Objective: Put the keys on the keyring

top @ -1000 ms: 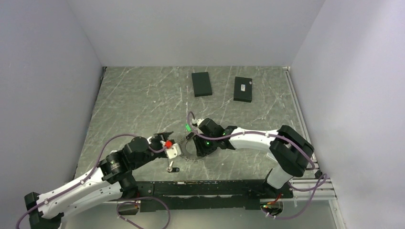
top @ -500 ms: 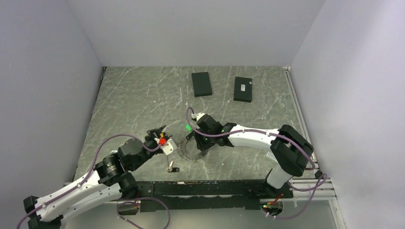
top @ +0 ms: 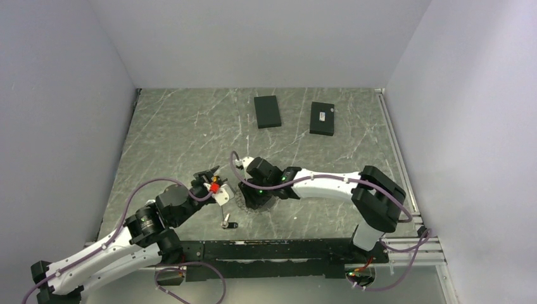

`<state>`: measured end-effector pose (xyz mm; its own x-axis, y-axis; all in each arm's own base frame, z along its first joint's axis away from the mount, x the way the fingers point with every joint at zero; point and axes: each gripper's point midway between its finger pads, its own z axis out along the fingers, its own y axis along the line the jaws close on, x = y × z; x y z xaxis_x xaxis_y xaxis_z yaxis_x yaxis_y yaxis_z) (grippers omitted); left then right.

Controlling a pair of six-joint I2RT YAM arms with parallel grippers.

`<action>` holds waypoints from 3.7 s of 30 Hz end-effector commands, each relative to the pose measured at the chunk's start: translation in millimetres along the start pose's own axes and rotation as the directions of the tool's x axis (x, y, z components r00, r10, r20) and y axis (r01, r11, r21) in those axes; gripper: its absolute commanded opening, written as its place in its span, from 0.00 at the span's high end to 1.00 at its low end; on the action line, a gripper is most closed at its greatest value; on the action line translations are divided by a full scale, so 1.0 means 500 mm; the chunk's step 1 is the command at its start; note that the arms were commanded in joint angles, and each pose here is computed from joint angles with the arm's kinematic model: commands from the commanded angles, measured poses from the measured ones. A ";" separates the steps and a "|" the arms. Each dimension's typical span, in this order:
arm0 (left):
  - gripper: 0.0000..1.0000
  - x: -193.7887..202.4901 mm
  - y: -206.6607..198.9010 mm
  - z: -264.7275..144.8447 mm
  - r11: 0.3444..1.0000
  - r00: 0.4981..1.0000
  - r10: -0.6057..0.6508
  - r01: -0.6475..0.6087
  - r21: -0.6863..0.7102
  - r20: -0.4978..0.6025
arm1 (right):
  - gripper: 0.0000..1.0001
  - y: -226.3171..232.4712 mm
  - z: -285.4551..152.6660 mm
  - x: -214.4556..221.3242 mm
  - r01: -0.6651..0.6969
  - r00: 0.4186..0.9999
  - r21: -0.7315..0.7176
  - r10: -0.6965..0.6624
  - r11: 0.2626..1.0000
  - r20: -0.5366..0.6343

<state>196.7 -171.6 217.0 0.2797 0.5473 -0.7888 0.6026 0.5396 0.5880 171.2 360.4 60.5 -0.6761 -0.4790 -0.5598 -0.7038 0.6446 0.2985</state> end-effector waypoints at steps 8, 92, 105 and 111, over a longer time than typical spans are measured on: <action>0.48 -0.032 0.025 -0.014 0.999 0.999 -0.006 0.008 -0.031 0.049 | 0.59 0.018 0.038 0.012 0.057 0.997 -0.021 -0.058 0.998 -0.044; 0.47 -0.159 -0.015 -0.039 0.975 0.939 -0.184 0.137 0.175 0.290 | 1.00 0.005 -0.218 -0.122 0.261 0.903 -0.043 -0.228 0.964 0.366; 0.30 -0.194 -0.120 0.040 0.884 0.899 -0.355 0.233 0.406 0.256 | 1.00 0.028 -0.326 -0.172 0.346 0.845 -0.031 -0.298 0.938 0.444; 0.35 -0.187 -0.113 0.074 0.877 0.837 -0.447 0.340 0.339 0.315 | 1.00 0.039 -0.341 -0.173 0.345 0.834 -0.052 -0.281 0.937 0.475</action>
<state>157.0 -268.4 228.0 0.1954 0.1752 -0.9650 0.8896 0.3825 0.2495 177.2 305.4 208.1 -0.3349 -0.3839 -0.8605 -0.8839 0.4444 0.1457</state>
